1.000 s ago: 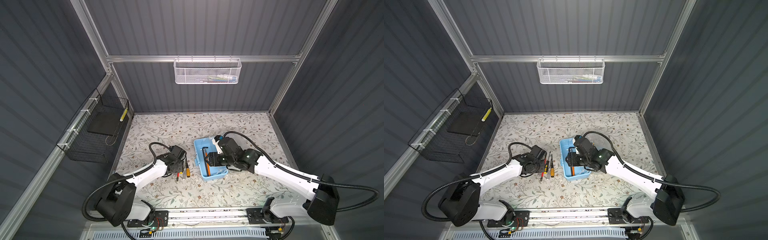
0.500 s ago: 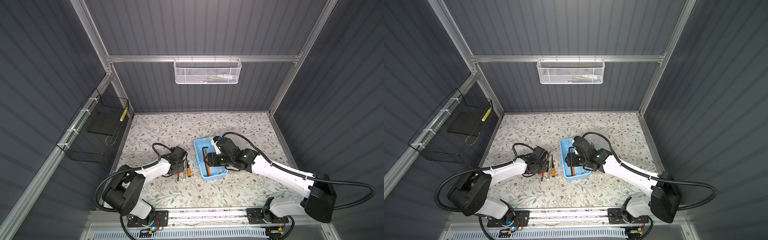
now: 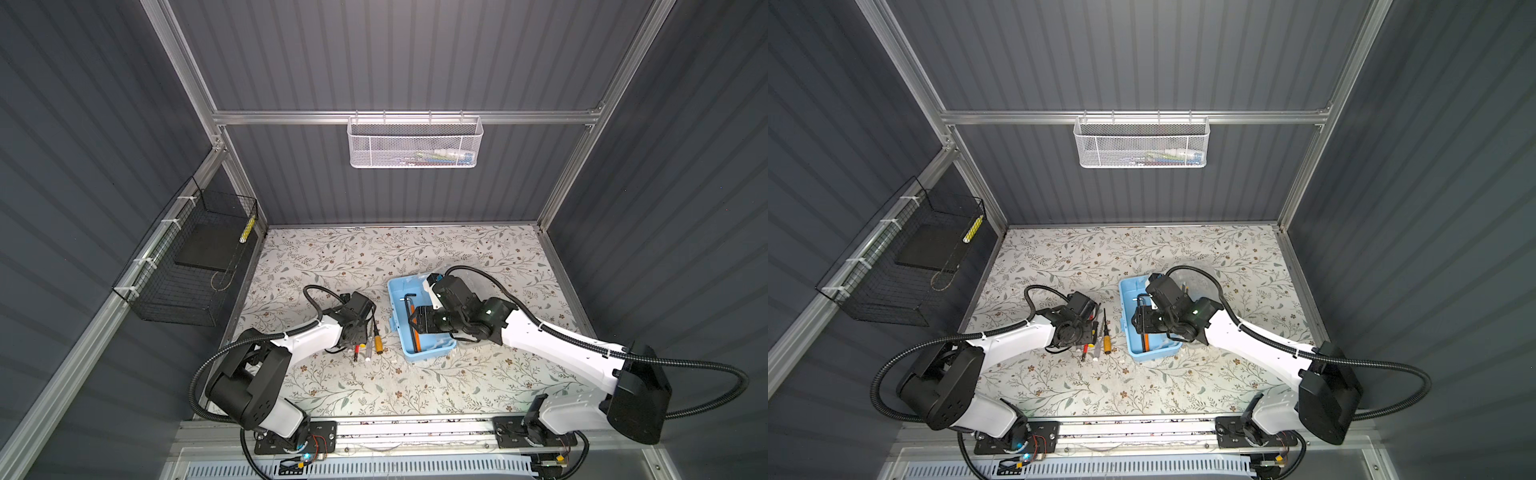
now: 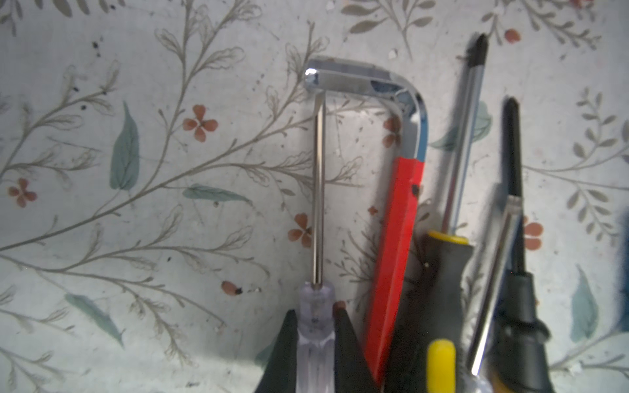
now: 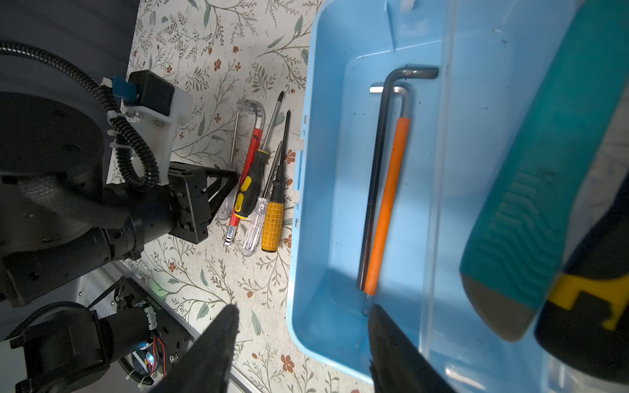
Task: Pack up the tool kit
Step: 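Lift the clear screwdriver with the left gripper while the right draws back from the lid, then carry the clear screwdriver over the clear lid and open the left gripper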
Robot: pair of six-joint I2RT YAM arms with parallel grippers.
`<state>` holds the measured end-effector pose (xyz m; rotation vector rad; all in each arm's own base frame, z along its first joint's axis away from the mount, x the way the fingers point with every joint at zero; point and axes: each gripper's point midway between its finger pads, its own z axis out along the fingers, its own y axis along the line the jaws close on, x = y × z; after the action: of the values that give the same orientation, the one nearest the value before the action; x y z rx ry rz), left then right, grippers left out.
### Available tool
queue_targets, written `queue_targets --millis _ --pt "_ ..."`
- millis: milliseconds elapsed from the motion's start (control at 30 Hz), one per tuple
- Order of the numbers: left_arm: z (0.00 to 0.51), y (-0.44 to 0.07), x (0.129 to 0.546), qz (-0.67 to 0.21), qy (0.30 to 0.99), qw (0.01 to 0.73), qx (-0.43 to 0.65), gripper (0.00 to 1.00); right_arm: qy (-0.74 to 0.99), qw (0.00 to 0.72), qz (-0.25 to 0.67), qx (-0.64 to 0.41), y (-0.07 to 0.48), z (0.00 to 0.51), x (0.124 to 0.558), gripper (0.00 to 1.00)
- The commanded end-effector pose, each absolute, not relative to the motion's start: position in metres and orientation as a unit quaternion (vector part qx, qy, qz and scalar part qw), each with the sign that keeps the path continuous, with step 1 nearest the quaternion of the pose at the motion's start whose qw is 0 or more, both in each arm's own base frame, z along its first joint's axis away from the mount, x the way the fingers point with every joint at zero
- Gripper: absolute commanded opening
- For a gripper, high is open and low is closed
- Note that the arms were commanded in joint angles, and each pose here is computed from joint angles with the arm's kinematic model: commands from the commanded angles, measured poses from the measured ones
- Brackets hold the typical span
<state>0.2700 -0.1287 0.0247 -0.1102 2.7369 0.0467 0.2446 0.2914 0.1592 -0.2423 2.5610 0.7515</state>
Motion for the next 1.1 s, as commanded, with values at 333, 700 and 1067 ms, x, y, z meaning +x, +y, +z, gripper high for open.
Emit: queue_targets --millis 333,700,1067 --pt "0.185 -0.164 0.307 -0.137 0.925 0.346 -0.081 0.0 0.896 0.319 0.306 -0.035 0.251 0.217 0.272 0.61" --pt "0.262 -0.301 0.316 -0.342 0.862 0.372 -0.024 0.0 0.878 0.415 0.227 0.067 0.131 0.253 0.265 0.62" --pt "0.241 -0.43 0.301 -0.459 0.839 0.291 0.001 0.0 0.879 0.412 0.212 0.11 0.096 0.239 0.253 0.62"
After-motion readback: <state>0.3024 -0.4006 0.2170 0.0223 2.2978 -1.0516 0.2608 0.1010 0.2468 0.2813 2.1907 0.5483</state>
